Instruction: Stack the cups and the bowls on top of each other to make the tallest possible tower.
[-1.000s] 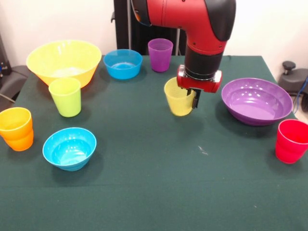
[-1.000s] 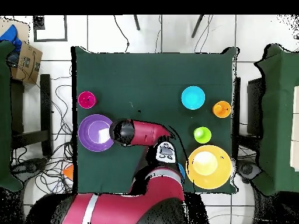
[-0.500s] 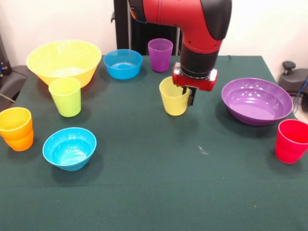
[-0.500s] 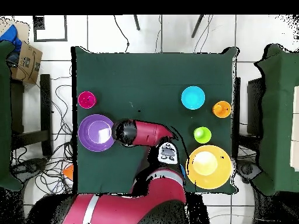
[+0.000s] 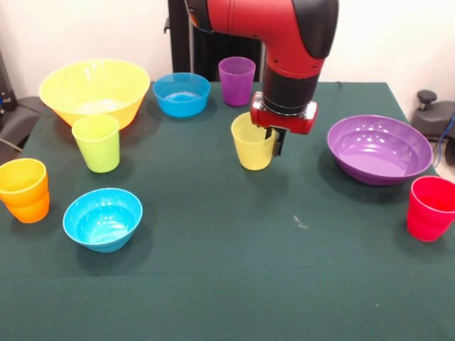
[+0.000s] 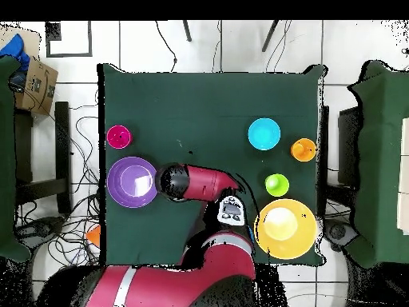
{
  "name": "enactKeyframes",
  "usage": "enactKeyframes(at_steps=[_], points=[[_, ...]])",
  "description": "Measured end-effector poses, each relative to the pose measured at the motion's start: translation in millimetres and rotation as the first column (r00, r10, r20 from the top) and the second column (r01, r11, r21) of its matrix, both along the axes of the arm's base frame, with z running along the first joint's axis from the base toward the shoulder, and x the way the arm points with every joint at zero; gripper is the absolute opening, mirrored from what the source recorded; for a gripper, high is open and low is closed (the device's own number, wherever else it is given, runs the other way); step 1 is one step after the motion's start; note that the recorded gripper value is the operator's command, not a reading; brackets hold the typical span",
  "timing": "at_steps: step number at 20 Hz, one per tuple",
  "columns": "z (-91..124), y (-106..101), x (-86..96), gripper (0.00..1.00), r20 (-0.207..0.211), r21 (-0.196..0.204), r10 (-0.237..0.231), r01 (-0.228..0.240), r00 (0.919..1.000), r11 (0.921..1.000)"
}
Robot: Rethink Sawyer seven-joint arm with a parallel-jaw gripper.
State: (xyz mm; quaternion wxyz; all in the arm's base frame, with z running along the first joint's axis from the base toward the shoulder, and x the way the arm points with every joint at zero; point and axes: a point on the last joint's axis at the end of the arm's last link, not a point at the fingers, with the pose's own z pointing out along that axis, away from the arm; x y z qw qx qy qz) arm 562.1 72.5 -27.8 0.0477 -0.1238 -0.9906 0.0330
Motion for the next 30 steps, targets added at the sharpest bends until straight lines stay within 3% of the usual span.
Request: enactKeyframes(at_steps=[7, 16, 24, 30], points=[[-6.3, -3.5, -1.3, 0.0, -0.008, -0.005, -0.003, 0.003, 1.0, 1.0], [-8.6, -9.2, 28.8, 0.0, 0.027, -0.014, 0.001, -0.001, 0.9996, 0.9999], [-9.4, -11.4, 42.5, 0.0, -0.049, -0.003, -0.003, 0.003, 0.9988, 1.0], [-10.5, -11.9, 51.6, 0.0, -0.08, -0.002, -0.002, 0.001, 0.9968, 1.0]])
